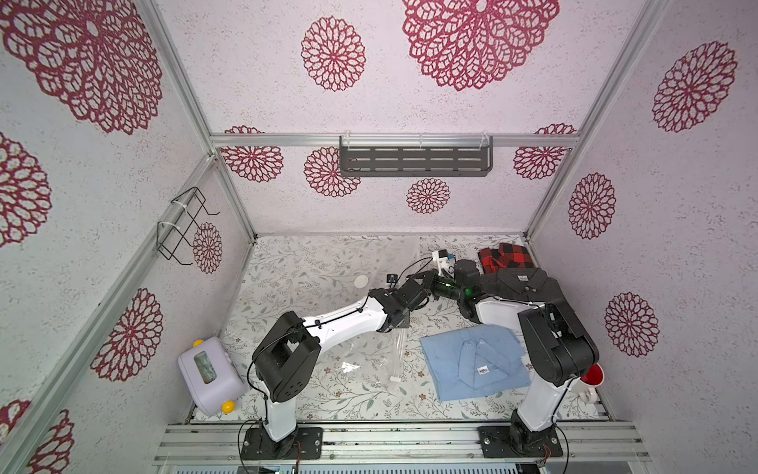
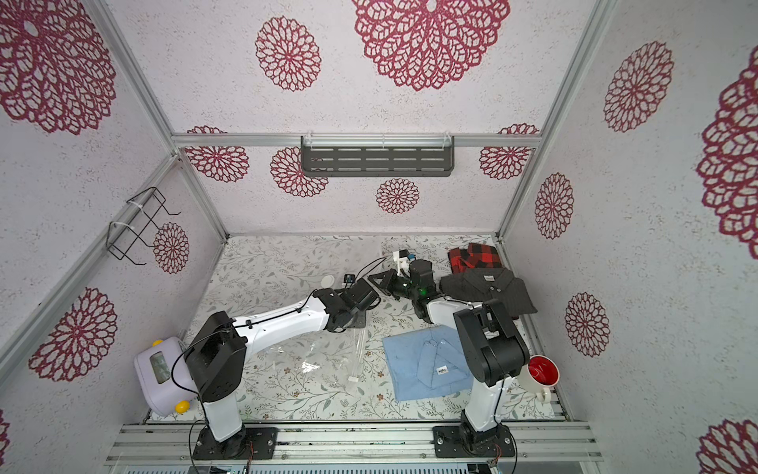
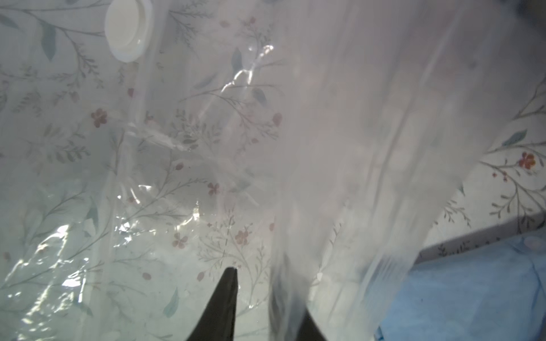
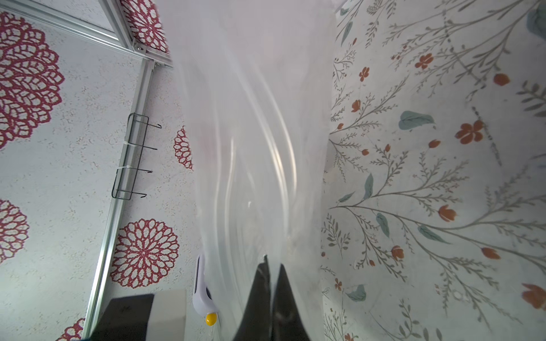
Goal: Place the folded shirt into the vacuum bag
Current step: Open the vacuum bag at the center of the board.
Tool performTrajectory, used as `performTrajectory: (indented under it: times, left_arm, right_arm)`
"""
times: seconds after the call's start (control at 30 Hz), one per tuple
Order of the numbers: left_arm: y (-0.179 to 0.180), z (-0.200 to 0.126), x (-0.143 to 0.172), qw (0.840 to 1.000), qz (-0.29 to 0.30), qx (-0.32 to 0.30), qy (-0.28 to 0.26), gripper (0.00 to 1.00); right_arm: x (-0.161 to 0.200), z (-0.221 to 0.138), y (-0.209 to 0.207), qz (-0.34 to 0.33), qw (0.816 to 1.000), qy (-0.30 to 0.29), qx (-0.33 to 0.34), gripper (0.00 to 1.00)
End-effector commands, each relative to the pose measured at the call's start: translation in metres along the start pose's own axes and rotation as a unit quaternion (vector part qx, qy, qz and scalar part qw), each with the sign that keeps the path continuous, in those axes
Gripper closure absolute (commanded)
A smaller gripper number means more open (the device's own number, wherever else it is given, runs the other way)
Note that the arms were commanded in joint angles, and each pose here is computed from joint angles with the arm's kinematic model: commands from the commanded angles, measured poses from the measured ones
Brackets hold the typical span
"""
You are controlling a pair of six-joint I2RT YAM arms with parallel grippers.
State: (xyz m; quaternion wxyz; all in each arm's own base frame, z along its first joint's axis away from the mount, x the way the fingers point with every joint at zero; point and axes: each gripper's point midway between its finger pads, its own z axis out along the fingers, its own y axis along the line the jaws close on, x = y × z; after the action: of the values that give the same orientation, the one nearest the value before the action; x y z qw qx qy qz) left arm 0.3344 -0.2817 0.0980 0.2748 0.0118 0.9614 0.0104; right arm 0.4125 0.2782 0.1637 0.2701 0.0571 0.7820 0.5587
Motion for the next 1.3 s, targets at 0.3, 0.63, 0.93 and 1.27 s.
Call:
performTrajectory:
  times: [0.3,0.63,0.93,1.27]
  left_arm:
    - [0.073,-0.055,-0.05,0.986,0.021,-0.134,-0.092,1.0]
    - [0.089,-0.06,-0.061,0.984,0.024,-0.142,-0.106,1.0]
    - [0.079,-0.056,-0.074,0.987,0.038,-0.118,-0.099,1.0]
    - [0.039,-0.008,-0.063,0.995,0.064,-0.063,-0.047,1.0]
  right_arm:
    - [-0.008,-0.019,-0.068,-0.014,0.996,-0.021,0.085,1.0]
    - [-0.042,0.01,-0.14,-0.038,0.978,-0.005,0.205,1.0]
    - [-0.052,-0.007,-0.117,-0.1,0.963,-0.018,0.251,0.91]
    - [-0.02,-0.087,-0.093,-0.144,0.94,-0.05,0.305,0.38]
